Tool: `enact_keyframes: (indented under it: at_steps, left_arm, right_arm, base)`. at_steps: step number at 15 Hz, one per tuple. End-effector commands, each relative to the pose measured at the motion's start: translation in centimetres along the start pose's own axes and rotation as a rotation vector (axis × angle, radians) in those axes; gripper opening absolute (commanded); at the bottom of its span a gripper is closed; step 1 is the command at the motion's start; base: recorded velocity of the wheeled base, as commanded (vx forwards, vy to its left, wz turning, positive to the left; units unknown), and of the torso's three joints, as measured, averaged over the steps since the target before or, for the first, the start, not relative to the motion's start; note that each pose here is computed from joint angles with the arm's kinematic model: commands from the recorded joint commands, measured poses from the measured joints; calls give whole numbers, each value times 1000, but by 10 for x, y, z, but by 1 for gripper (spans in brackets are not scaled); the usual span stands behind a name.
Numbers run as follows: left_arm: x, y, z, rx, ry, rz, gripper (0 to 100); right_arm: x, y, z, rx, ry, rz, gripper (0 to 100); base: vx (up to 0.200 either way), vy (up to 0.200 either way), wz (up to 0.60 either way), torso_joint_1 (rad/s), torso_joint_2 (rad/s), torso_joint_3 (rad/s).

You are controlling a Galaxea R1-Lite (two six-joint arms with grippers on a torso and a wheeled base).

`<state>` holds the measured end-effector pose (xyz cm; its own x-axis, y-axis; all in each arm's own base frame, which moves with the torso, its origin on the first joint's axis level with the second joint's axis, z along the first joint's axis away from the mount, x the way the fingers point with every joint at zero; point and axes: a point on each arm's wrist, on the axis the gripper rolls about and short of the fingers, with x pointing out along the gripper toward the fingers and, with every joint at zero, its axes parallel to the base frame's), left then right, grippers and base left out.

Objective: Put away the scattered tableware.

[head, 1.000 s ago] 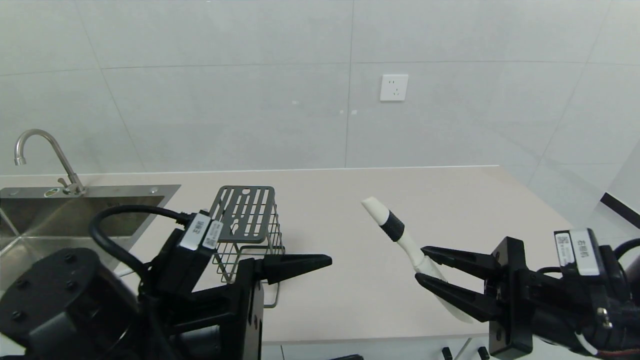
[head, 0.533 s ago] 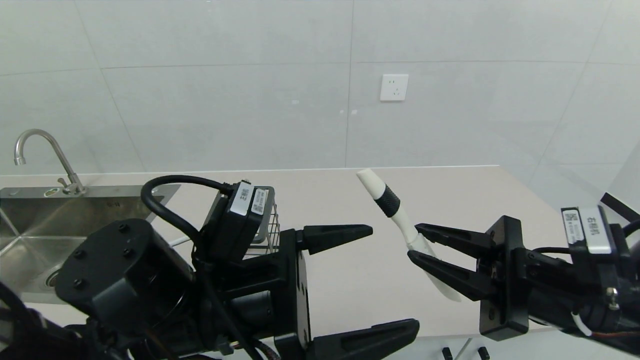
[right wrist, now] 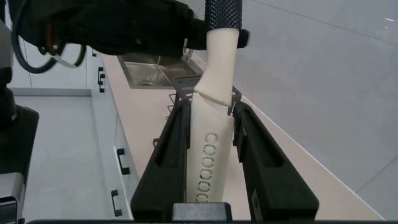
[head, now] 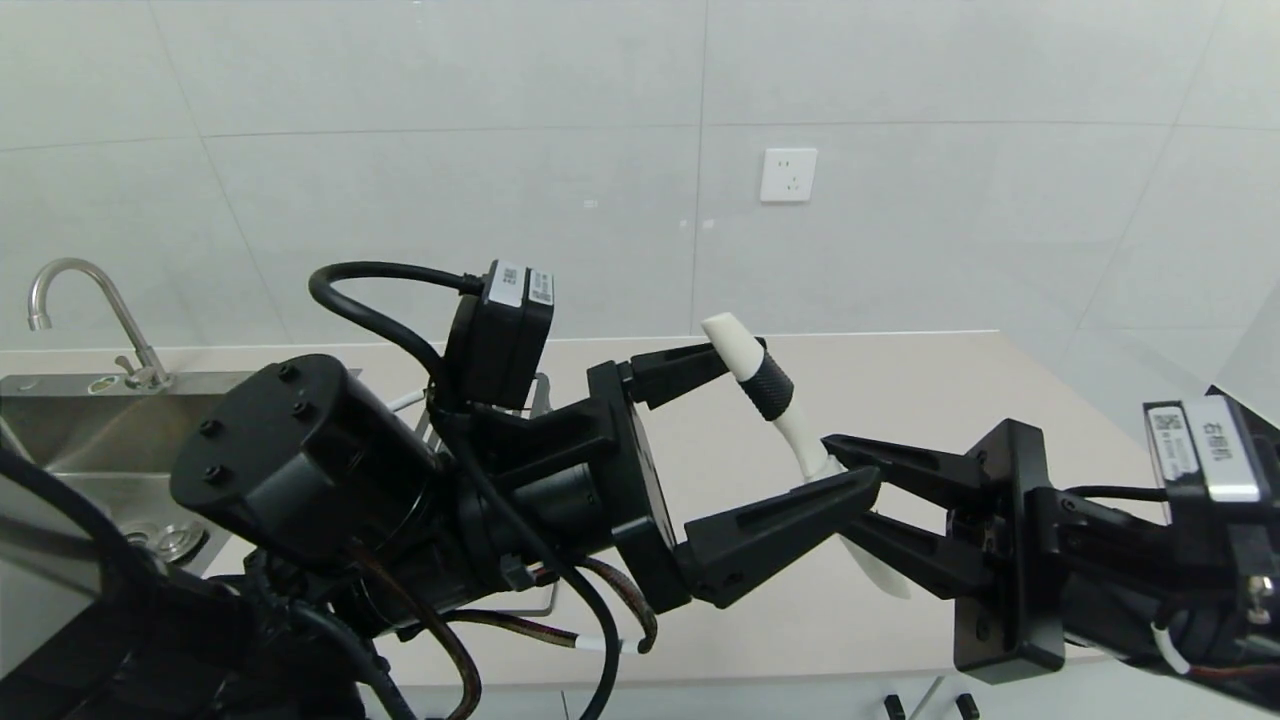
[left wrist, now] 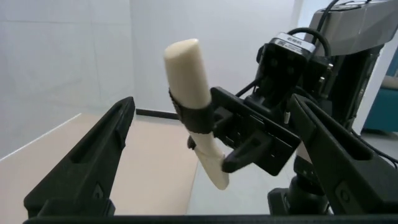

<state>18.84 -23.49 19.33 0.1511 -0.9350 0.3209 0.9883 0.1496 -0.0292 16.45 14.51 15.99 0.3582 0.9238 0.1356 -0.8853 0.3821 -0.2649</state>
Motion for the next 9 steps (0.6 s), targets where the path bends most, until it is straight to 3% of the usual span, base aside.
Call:
enact_keyframes:
  at_steps: [1, 9]
  left_arm:
    - [6, 4, 1, 9, -17, -3, 100]
    - [17, 5, 15, 14, -76, -17, 100]
  right_arm:
    - [1, 1, 2, -4, -10, 5, 0]
    - [-1, -1, 14, -29, -54, -5, 0]
  base:
    - [0, 0, 0, 0, 0, 0]
    - [0, 0, 0, 0, 0, 0]
